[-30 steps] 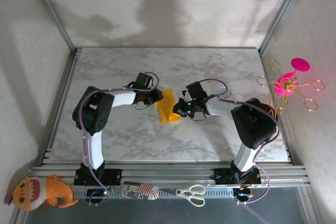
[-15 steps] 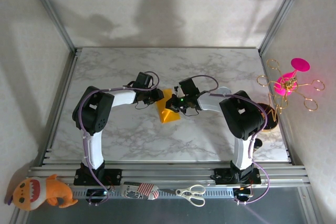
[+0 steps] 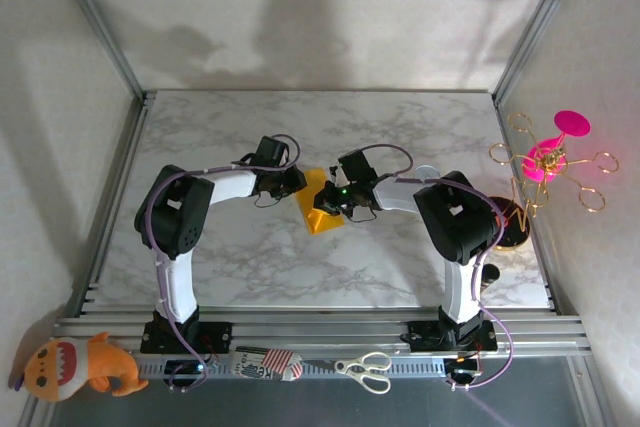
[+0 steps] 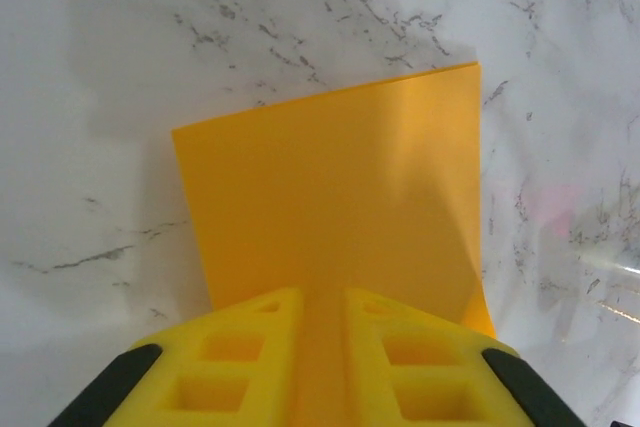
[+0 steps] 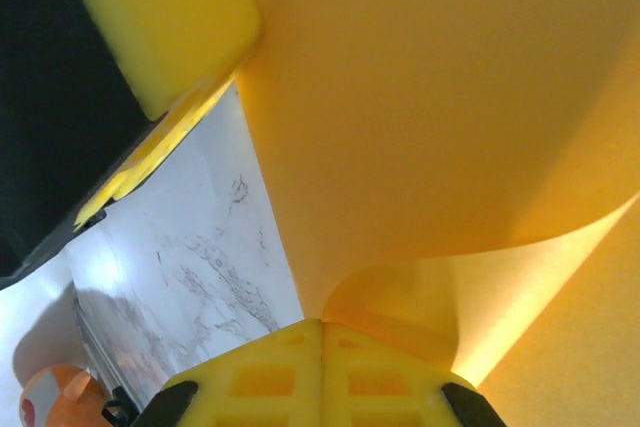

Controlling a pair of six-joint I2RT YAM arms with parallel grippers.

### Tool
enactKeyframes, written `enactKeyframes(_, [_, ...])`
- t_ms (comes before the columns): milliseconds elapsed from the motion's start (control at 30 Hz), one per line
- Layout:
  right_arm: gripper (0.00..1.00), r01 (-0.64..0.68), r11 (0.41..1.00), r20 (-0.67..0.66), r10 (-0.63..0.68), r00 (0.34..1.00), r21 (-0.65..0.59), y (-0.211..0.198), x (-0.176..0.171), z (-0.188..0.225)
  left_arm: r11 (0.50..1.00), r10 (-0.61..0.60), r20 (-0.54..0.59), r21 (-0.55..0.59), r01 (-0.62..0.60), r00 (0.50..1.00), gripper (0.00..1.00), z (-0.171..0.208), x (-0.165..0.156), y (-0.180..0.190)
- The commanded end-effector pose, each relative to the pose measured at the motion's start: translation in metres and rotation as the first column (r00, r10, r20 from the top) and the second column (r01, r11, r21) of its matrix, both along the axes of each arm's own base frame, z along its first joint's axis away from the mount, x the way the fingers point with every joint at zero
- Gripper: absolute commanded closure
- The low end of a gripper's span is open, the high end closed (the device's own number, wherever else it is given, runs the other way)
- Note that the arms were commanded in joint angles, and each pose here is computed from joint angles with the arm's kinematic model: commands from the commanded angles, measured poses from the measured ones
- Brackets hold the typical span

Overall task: Fold a paper plane with a square sheet of paper (pick it up from the middle)
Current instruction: Fold the triangle a second time at the center of the table.

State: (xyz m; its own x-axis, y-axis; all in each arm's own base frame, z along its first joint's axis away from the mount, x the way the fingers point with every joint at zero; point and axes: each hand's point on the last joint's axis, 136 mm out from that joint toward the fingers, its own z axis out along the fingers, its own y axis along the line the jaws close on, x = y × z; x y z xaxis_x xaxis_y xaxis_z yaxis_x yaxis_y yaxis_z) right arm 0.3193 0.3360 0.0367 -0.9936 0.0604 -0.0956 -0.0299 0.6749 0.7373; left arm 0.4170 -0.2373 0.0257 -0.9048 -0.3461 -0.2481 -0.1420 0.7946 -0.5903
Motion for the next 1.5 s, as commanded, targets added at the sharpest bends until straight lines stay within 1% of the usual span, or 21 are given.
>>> enactKeyframes(0, [1.0,-0.008,1.0,0.033,0.008,0.999,0.013,0.009,0.007,0.003,1.0,0.006,-0.046,0.013,-0.005,0.999,0.84,-0.016,-0.006,0.005])
enactKeyframes(400, [1.0,0.032,0.999,0.048,-0.033,0.998,0.005,0.01,0.017,0.0,1.0,-0.003,-0.074,0.029,0.005,0.997,0.87,-0.028,-0.011,0.006])
enactKeyframes(767, [1.0,0.028,1.0,0.059,-0.028,0.998,-0.002,0.014,0.021,-0.003,0.999,-0.003,-0.09,0.036,0.007,0.996,0.87,-0.035,-0.014,0.007])
enactKeyframes(1300, [1.0,-0.013,0.999,0.029,0.015,0.999,-0.047,0.009,0.009,-0.012,0.999,-0.007,-0.092,0.034,0.01,0.996,0.86,-0.035,-0.016,0.007])
enactKeyframes(1467, [1.0,-0.028,0.999,0.038,0.029,0.999,-0.041,0.011,0.007,-0.011,0.999,-0.006,-0.093,0.034,0.009,0.996,0.86,-0.036,-0.016,0.007])
